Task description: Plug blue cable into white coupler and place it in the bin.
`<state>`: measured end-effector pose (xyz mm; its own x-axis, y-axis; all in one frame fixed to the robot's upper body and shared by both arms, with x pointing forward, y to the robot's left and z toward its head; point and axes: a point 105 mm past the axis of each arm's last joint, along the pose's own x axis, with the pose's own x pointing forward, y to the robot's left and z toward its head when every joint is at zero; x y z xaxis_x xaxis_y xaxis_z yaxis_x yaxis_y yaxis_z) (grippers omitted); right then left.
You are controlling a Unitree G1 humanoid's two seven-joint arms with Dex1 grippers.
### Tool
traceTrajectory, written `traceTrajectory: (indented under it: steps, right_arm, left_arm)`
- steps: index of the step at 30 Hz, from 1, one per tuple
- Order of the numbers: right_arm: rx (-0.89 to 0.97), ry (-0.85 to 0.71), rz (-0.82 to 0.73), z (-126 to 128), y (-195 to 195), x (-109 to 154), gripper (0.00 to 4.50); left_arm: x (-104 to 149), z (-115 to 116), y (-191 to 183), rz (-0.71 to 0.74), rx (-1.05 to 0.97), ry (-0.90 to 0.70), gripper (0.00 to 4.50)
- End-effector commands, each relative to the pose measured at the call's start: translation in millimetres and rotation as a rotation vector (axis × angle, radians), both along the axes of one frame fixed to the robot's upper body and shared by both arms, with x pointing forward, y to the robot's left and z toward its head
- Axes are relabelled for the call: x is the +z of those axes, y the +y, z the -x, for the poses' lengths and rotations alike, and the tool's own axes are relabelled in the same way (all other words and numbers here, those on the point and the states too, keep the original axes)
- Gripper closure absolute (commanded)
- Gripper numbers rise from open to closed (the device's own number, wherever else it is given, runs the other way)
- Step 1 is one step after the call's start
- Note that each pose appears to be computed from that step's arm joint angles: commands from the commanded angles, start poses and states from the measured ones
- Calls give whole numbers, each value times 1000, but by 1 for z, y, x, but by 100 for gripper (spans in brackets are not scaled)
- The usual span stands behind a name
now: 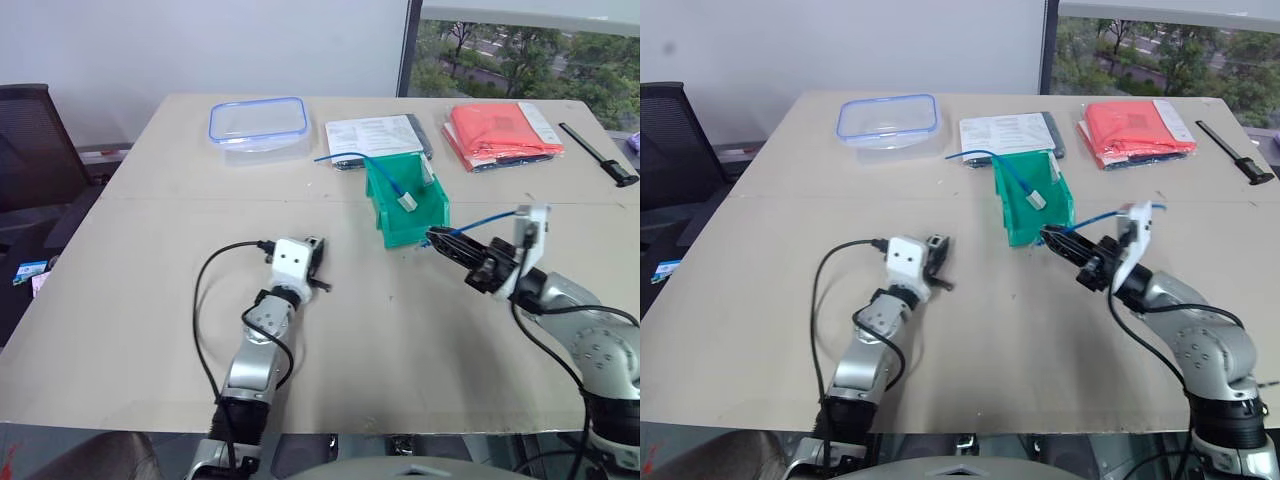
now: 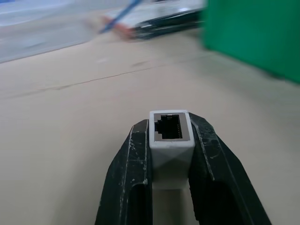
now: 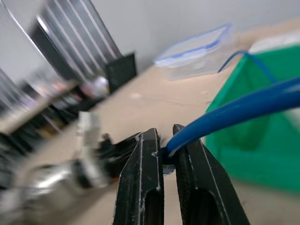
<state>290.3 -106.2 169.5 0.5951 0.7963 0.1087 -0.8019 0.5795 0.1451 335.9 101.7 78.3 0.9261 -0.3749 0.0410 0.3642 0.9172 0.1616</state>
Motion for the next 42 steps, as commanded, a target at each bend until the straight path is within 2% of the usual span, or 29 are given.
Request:
traceTrajectory:
  steps: [1, 7, 12, 17, 23, 42]
  right_arm:
    - [67, -185, 169, 0, 37, -2, 450]
    - [97, -276, 264, -13, 83, -19, 450]
    - [72, -309, 241, -21, 100, -11, 450]
    - [29, -312, 327, -29, 99, -20, 450]
    - [53, -277, 411, -26, 96, -35, 450]
    - [84, -250, 479, -17, 96, -43, 450]
  left_arm:
    - [-7, 4, -22, -18, -115, 25, 410]
    - [-9, 10, -36, -36, -179, 38, 410]
    - [-13, 16, -40, -30, -177, 51, 410]
    - [-15, 21, -44, -26, -178, 53, 410]
    - [-15, 21, -43, -19, -161, 54, 410]
    - [-15, 17, -44, -14, -142, 56, 410]
